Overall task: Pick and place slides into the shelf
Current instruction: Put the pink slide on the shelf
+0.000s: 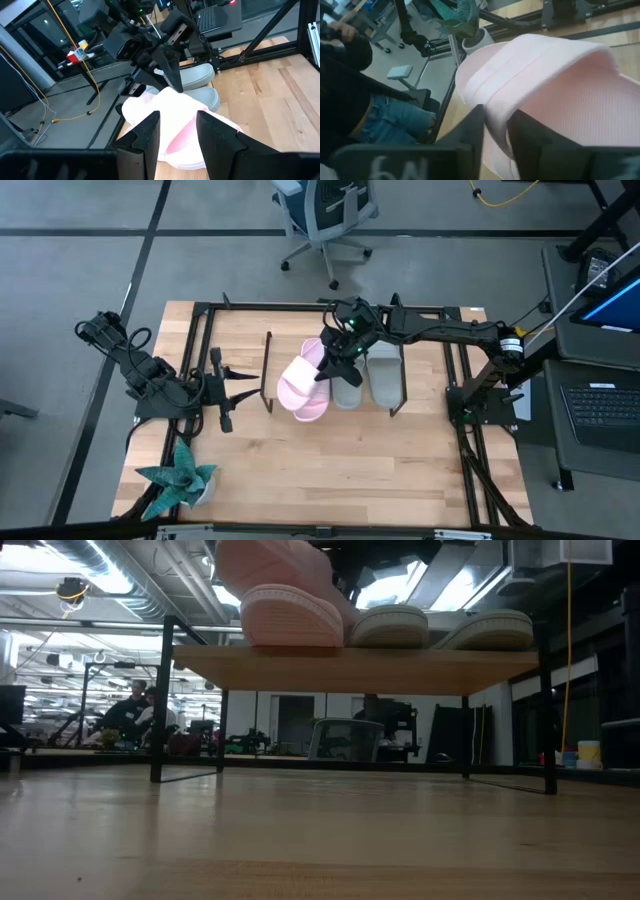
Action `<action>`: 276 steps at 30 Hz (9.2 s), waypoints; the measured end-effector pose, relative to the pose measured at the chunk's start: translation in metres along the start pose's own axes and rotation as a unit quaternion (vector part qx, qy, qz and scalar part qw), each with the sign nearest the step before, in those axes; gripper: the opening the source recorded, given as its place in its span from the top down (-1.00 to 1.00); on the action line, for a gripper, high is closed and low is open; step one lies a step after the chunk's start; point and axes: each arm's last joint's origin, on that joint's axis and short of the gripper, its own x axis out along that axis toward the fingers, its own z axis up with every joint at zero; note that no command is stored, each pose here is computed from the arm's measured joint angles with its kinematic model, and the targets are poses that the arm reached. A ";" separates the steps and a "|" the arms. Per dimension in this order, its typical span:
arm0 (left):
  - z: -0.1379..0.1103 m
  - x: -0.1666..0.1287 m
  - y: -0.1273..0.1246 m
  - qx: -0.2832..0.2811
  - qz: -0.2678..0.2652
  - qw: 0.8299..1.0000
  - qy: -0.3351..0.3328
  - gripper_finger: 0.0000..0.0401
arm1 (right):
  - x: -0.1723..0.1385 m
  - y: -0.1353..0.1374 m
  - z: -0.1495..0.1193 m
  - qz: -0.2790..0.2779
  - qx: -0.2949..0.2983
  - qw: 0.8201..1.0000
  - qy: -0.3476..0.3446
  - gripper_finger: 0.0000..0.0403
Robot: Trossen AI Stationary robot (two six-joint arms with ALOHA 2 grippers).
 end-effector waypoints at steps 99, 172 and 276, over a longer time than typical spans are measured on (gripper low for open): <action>0.000 0.000 0.000 0.000 -0.002 1.000 0.000 0.40 | 0.074 -0.030 0.055 0.115 -0.226 0.961 0.107 0.62; 0.000 0.000 0.000 -0.001 -0.001 1.000 -0.001 0.40 | 0.038 -0.030 0.061 -0.155 -0.234 0.942 0.186 1.00; -0.010 -0.035 0.057 -0.069 -0.186 0.980 -0.032 0.41 | 0.000 0.106 0.019 -0.202 -0.210 0.955 -0.059 0.98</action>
